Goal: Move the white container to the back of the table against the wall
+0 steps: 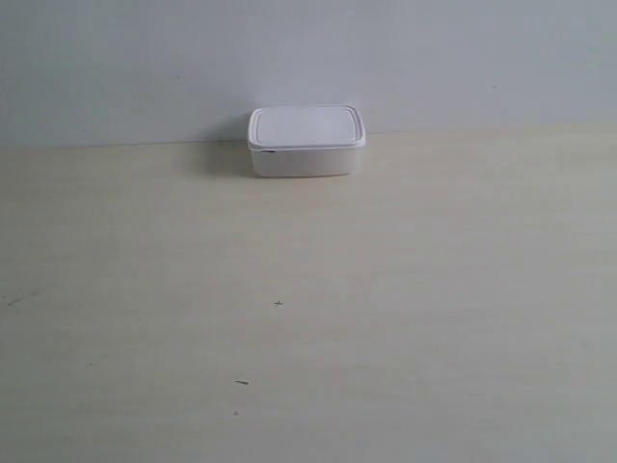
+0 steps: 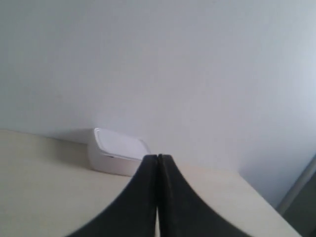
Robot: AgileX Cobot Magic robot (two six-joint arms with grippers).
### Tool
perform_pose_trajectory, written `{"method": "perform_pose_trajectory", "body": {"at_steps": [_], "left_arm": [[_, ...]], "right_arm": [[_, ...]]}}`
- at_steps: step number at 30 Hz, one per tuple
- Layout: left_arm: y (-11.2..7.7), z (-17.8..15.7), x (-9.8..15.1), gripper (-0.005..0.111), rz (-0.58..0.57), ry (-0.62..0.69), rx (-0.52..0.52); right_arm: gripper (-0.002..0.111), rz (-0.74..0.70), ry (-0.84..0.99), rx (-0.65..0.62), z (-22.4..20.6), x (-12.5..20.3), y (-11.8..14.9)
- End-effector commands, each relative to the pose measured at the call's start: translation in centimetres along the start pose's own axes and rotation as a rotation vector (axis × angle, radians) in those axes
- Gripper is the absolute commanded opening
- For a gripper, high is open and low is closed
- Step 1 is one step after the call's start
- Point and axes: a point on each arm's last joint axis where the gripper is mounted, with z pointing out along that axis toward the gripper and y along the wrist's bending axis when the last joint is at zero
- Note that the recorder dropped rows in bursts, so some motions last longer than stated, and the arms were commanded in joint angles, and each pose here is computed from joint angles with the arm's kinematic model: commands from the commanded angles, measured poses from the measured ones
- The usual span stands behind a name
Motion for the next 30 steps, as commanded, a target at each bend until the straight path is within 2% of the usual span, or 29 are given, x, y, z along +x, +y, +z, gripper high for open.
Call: {"method": "perform_pose_trajectory", "body": {"at_steps": [1, 8, 9, 12, 15, 18, 21, 23, 25, 30], "left_arm": [[-0.8, -0.6, -0.2, 0.000, -0.057, -0.048, 0.119], [-1.5, -0.8, -0.2, 0.000, -0.213, -0.052, 0.207], [-1.5, -0.8, -0.1, 0.000, -0.204, -0.049, 0.207], [-0.8, -0.5, 2.2, 0.000, -0.201, 0.008, 0.214], [0.2, -0.3, 4.2, 0.000, -0.201, 0.063, 0.187], [0.7, -0.3, 5.4, 0.000, -0.124, 0.087, 0.175], [0.9, -0.3, 5.8, 0.000, -0.120, 0.099, 0.172], [1.1, -0.3, 6.3, 0.000, -0.032, 0.107, 0.171], [1.4, -0.3, 6.8, 0.000, 0.052, 0.115, 0.169], [1.5, -0.3, 7.2, 0.000, 0.147, 0.116, 0.176]], "right_arm": [[0.000, 0.076, 0.061, -0.044, -0.4, 0.3, 0.5], [0.000, 0.131, 0.051, -0.090, -0.4, 0.2, 0.9], [0.000, 0.147, 0.058, -0.101, -0.3, 0.3, 1.0], [0.000, 0.238, 0.118, -0.181, 0.4, 1.7, 1.5], [0.000, 0.267, 0.163, -0.207, 1.8, 4.2, 1.2], [0.000, 0.400, 0.234, -0.204, 3.6, 8.6, 0.2], [0.000, 0.402, 0.241, -0.193, 4.6, 12.0, -0.9], [0.000, 0.374, 0.229, -0.191, 4.9, 13.6, -1.5], [0.000, 0.317, 0.206, -0.201, 5.1, 14.4, -1.8], [0.000, 0.188, 0.152, -0.220, 5.1, 14.6, -1.9]]}}
